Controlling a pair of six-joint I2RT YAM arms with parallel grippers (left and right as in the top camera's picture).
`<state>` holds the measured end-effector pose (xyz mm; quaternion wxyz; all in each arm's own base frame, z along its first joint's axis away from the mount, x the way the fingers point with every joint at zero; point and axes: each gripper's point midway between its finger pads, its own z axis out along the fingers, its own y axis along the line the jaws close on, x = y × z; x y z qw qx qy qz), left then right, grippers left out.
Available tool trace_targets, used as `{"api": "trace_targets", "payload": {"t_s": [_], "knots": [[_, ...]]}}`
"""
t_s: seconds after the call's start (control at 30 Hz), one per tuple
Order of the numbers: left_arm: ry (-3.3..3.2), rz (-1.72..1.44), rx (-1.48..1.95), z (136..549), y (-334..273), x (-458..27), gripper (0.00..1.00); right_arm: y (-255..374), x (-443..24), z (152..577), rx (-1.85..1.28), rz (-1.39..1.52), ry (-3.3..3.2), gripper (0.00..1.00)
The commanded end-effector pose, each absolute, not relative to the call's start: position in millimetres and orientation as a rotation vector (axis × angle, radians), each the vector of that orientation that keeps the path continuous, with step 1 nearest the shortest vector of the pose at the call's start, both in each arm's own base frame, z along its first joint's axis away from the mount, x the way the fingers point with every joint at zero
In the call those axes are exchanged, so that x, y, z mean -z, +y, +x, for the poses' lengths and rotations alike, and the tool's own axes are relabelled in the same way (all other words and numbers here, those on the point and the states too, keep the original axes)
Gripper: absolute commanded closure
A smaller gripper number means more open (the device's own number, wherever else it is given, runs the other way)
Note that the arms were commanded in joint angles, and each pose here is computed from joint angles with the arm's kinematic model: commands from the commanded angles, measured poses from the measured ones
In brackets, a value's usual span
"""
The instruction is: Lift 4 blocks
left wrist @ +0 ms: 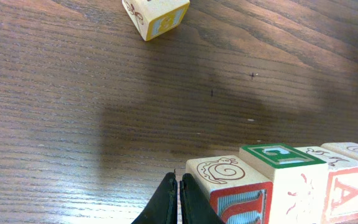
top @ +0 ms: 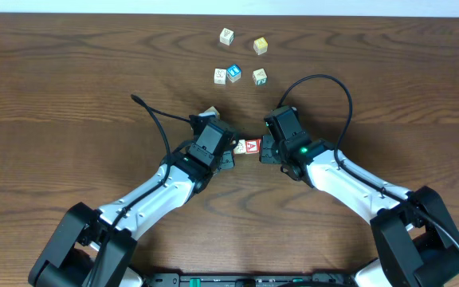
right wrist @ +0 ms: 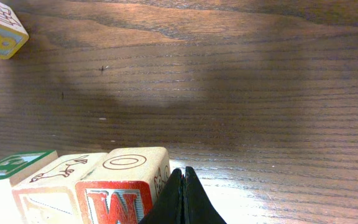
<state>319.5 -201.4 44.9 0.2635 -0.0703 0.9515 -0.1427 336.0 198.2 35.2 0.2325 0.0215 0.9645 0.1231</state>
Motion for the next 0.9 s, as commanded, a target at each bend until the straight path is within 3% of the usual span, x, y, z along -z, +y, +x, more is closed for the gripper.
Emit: {"api": "trace_targets", "payload": {"t_s": [0.0,0.87], "knots": [[2.589,0.037,0.896,289.2,-291.0,-83.5,0.93,295.5,-72.1,293.1,-0.95,-0.193,2.679,0.99],[2.646,0.02,0.918,287.0,-297.1,-61.0,0.93,286.9,-65.3,294.3,-0.872,-0.185,2.696,0.99]]}}
